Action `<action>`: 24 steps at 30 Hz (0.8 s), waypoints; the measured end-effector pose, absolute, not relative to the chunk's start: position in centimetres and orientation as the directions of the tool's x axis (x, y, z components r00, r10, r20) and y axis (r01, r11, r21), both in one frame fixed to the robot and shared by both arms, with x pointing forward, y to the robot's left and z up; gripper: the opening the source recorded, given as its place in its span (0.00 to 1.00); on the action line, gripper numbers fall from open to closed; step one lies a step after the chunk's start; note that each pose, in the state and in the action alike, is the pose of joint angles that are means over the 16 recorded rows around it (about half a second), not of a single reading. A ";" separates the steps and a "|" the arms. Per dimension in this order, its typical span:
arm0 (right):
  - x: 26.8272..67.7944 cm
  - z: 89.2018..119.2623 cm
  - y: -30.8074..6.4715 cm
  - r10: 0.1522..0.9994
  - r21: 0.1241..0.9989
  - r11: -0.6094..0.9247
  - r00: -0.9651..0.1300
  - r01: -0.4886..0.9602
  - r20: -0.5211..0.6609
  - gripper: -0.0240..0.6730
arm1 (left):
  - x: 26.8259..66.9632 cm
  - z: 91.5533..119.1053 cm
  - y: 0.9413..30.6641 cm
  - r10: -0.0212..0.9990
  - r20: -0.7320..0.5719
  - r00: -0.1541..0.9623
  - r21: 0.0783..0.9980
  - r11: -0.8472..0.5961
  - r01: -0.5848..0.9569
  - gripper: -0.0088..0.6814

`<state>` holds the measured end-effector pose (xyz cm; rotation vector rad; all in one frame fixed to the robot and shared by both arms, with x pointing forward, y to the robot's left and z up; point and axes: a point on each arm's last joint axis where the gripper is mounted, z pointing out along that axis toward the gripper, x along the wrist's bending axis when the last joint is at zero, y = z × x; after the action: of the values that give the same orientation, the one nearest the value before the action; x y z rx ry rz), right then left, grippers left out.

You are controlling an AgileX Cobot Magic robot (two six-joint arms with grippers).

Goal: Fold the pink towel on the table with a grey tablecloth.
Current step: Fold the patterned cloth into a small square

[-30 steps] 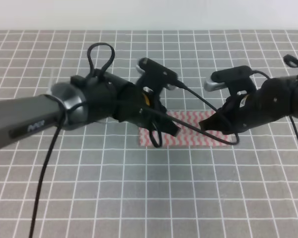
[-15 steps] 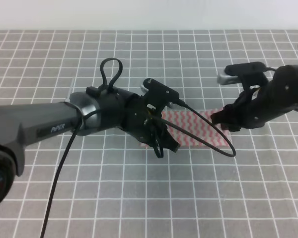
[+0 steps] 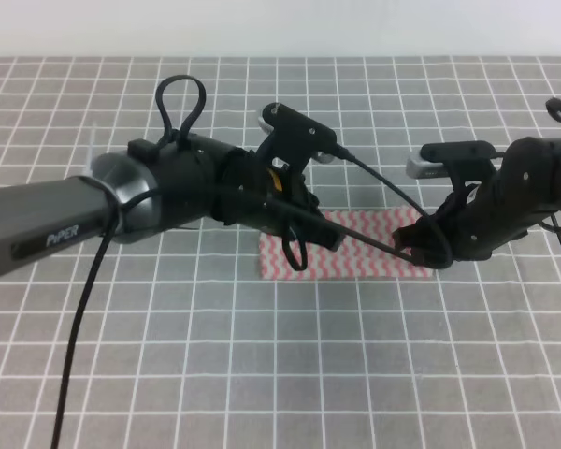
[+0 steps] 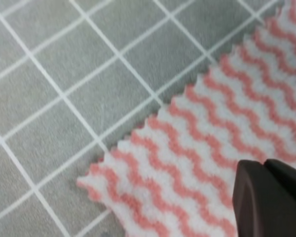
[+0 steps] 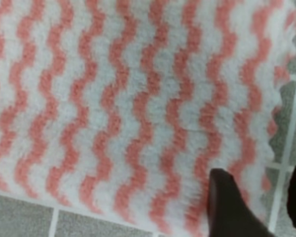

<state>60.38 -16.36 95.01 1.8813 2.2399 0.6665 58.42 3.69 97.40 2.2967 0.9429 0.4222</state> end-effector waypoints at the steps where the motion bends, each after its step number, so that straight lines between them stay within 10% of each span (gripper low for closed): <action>1: 60.4 94.9 -16.3 0.963 0.415 0.116 -0.204 0.902 0.175 0.40 | 58.5 97.5 3.7 0.718 0.060 0.694 0.652 -0.554 0.517 0.01; 24: 60.8 93.8 -16.1 0.963 0.406 0.083 -0.178 0.910 0.201 0.25 | 59.8 94.0 4.5 0.738 0.053 0.673 0.601 -0.561 0.569 0.01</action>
<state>60.77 -16.05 93.84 1.9339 2.2218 0.6823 59.79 4.48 94.00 2.3337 1.0060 0.4051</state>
